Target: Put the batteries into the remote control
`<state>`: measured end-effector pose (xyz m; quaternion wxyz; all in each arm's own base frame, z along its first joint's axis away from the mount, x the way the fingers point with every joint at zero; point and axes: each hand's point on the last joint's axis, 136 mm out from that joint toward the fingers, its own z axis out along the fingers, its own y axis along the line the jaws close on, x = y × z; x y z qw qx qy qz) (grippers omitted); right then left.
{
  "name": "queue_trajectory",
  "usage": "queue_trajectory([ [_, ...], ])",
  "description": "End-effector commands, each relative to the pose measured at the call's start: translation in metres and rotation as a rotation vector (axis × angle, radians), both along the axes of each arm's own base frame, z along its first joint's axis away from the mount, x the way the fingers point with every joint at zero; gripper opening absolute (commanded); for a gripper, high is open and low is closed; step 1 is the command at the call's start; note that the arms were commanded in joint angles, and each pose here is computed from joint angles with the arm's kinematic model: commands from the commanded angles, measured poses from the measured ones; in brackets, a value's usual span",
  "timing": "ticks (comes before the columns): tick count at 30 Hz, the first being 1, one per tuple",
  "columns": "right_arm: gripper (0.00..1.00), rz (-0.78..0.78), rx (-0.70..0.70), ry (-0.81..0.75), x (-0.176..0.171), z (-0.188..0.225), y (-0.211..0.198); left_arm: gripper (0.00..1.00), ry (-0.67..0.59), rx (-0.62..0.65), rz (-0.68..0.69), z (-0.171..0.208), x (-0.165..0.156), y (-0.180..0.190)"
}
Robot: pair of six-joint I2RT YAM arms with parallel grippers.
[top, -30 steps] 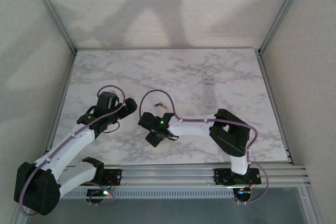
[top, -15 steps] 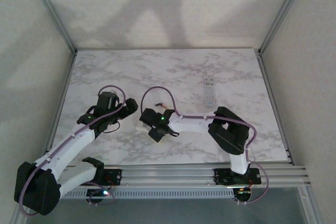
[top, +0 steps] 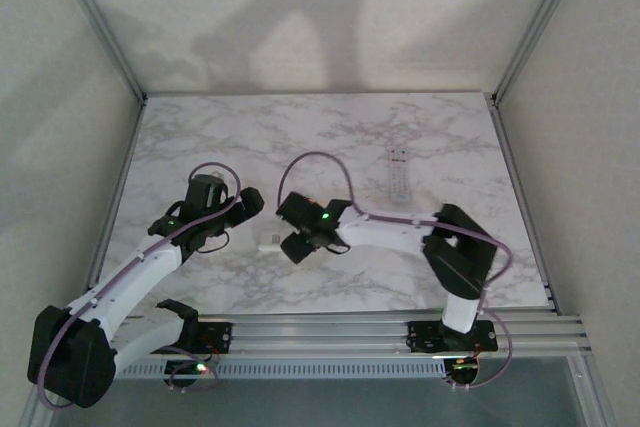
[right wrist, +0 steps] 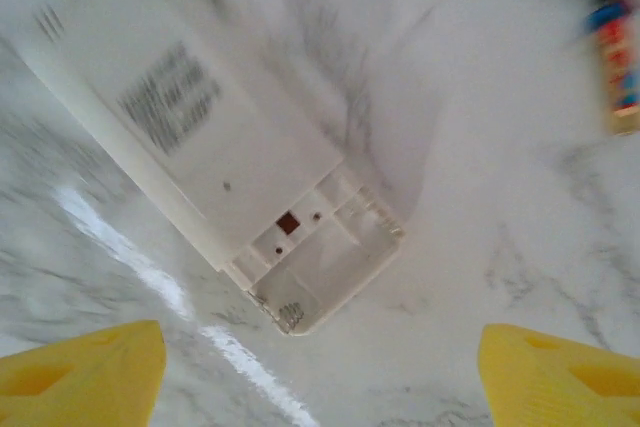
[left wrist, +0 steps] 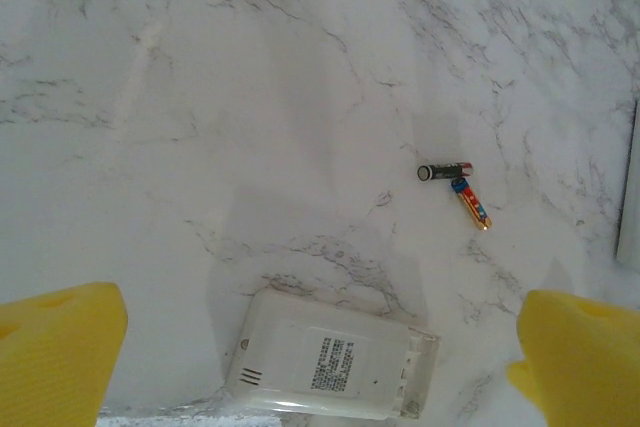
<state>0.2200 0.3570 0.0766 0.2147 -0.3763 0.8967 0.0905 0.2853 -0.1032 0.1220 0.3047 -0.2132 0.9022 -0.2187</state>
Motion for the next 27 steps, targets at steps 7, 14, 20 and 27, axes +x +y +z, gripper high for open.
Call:
queue_trajectory([
  [7, 0.74, -0.264, 0.113, 0.016, 0.081, 0.028, -0.029, 0.99, -0.078, -0.003, -0.087, 0.022, -0.006, -0.005],
  [14, 0.63, -0.171, 0.025, 0.058, 0.100, -0.003, -0.020, 1.00, -0.105, -0.005, -0.092, 0.030, -0.014, -0.002],
  [20, 0.57, -0.127, -0.070, 0.051, 0.115, -0.026, -0.016, 0.99, -0.091, -0.006, -0.084, 0.025, -0.020, 0.000],
  [27, 0.45, -0.113, -0.104, 0.087, 0.116, -0.048, -0.014, 1.00, -0.086, -0.006, -0.082, 0.021, -0.023, 0.001],
])
